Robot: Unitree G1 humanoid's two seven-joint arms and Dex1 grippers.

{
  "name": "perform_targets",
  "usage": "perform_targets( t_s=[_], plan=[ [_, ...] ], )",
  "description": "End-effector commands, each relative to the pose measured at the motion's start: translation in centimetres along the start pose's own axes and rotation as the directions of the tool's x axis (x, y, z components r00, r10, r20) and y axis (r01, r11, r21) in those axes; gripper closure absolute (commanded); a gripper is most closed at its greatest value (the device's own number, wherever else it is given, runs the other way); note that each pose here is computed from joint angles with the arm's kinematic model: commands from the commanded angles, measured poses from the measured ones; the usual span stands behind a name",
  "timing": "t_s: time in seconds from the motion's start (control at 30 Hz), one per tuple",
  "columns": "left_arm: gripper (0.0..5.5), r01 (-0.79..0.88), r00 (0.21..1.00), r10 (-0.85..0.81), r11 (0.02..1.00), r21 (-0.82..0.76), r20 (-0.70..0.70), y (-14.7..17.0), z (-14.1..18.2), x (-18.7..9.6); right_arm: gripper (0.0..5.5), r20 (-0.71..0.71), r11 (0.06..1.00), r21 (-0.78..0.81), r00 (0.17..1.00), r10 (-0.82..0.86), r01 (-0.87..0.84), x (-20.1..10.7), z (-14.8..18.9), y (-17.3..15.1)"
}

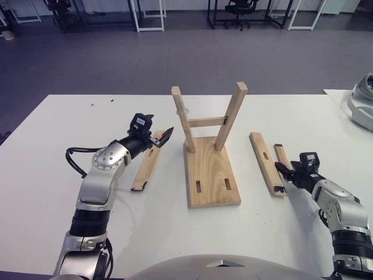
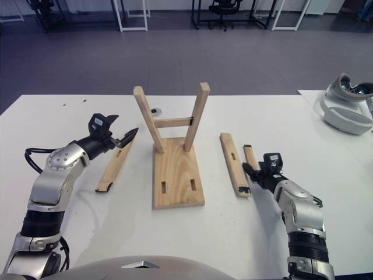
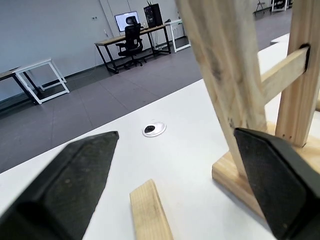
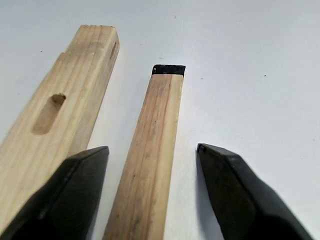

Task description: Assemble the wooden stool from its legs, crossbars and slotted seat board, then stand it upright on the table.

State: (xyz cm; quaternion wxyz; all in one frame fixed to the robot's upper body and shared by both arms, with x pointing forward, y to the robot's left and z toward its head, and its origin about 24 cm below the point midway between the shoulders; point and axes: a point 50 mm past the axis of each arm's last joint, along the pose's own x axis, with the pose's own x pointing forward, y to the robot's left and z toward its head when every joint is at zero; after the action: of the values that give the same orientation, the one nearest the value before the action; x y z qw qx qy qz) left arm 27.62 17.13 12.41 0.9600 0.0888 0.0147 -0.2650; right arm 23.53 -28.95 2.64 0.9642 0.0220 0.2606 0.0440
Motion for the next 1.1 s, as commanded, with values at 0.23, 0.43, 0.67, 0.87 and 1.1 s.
perform_targets(
  t_s=[0.23,0.43,0.67,0.87,1.1],
  plan=[
    [1.23,0.000,0.958,0.045,0.988,-0.156,0.283,0.3,6.1,-0.8,4.18,0.014,0.990,-0.122,0.997,-0.073,0.074,0.2,0.1,-0.9],
    [1.23,0.192,0.836,0.082,0.883,-0.429,0.543,1.0,12.3,1.1,4.19,0.622,0.861,-0.505,0.717,0.314,0.062,-2.3,17.3,6.3],
    [2.12,0.505,0.755,-0.120,0.733,-0.455,0.645,-2.0,15.5,2.5,4.19,0.556,0.592,-0.794,0.228,0.799,-0.138,-6.6,20.2,21.9],
    [3.20,0.527,0.757,-0.129,0.701,-0.481,0.641,-2.3,15.0,2.2,4.19,0.604,0.647,-0.751,0.257,0.755,-0.135,-6.4,20.6,21.2],
    [4.29,0.539,0.742,-0.110,0.684,-0.492,0.661,-2.3,15.3,2.0,4.19,0.576,0.620,-0.775,0.269,0.772,-0.122,-6.2,20.1,21.3]
  ],
)
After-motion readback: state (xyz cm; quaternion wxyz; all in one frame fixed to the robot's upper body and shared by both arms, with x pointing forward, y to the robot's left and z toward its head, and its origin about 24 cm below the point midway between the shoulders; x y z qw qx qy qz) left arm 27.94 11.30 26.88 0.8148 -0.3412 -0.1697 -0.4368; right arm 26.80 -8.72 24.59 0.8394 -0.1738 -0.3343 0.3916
